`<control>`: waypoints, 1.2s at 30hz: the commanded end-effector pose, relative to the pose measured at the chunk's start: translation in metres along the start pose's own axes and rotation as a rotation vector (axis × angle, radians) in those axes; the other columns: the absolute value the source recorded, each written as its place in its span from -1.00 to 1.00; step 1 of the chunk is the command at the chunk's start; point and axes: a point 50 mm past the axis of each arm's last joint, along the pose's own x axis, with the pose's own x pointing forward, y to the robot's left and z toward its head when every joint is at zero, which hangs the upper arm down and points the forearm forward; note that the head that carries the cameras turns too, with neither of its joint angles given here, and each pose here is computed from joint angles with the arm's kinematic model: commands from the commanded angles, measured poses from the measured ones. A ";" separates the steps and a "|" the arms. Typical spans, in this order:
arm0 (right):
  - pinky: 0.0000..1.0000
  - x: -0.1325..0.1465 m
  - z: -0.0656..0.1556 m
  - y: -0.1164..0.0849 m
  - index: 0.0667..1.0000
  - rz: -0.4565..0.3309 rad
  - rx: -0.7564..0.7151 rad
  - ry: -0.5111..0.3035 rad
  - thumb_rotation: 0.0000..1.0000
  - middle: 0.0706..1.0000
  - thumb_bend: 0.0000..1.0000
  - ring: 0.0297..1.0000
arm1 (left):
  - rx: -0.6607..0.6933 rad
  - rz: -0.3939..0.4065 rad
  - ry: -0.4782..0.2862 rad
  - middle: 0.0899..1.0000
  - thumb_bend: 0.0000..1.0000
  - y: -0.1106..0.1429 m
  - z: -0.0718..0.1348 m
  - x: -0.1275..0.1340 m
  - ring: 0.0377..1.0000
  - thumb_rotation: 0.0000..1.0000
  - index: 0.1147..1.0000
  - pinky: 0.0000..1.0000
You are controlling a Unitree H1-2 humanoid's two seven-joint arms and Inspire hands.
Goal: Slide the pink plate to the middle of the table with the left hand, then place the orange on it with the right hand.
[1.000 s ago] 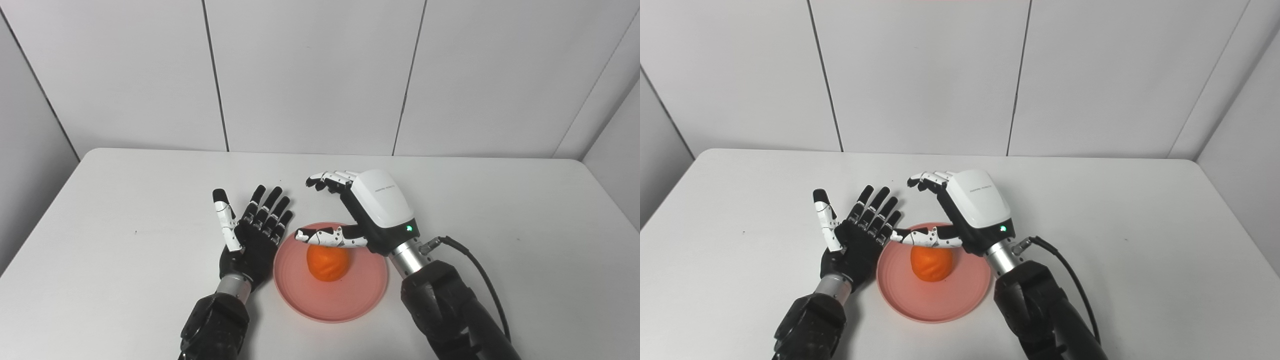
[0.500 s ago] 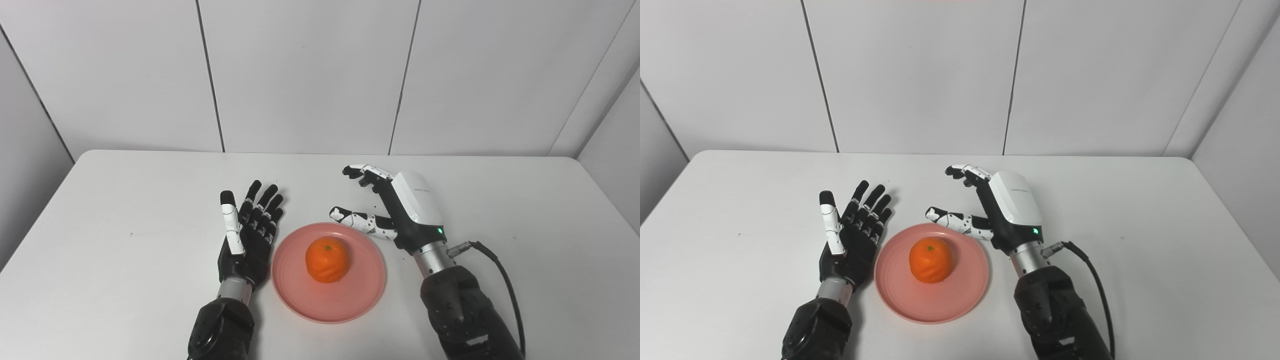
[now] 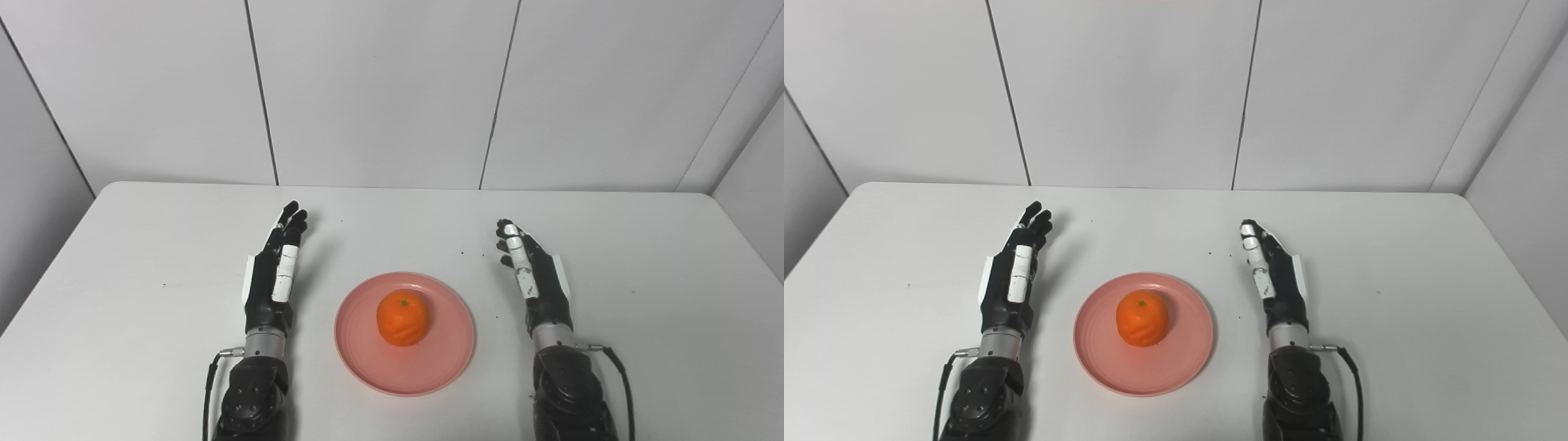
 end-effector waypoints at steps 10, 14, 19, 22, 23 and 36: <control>1.00 0.000 -0.035 0.000 0.87 -0.096 0.289 0.137 1.00 0.88 0.56 0.91 | -0.049 -0.060 0.222 1.00 0.66 0.011 0.001 0.003 1.00 0.99 0.96 1.00; 1.00 -0.003 -0.038 0.005 0.89 -0.076 0.313 0.145 1.00 0.89 0.58 0.94 | -0.059 -0.070 0.250 1.00 0.67 0.011 0.002 0.004 1.00 1.00 0.99 1.00; 1.00 -0.005 -0.038 0.007 0.89 -0.045 0.260 0.131 1.00 0.91 0.60 0.95 | -0.080 -0.059 0.258 1.00 0.69 0.010 0.002 0.003 1.00 1.00 0.98 1.00; 1.00 -0.005 -0.037 0.007 0.89 -0.020 0.230 0.126 1.00 0.90 0.62 0.94 | -0.102 -0.025 0.247 1.00 0.71 0.008 0.000 0.001 1.00 1.00 1.00 1.00; 1.00 -0.005 -0.036 0.007 0.90 -0.012 0.223 0.123 1.00 0.90 0.62 0.94 | -0.110 -0.014 0.243 1.00 0.71 0.007 -0.001 0.001 1.00 0.99 0.99 1.00; 1.00 -0.005 -0.034 0.007 0.90 0.053 0.140 0.112 1.00 0.87 0.65 0.97 | -0.133 0.005 0.232 1.00 0.70 0.003 -0.004 0.000 1.00 0.98 1.00 1.00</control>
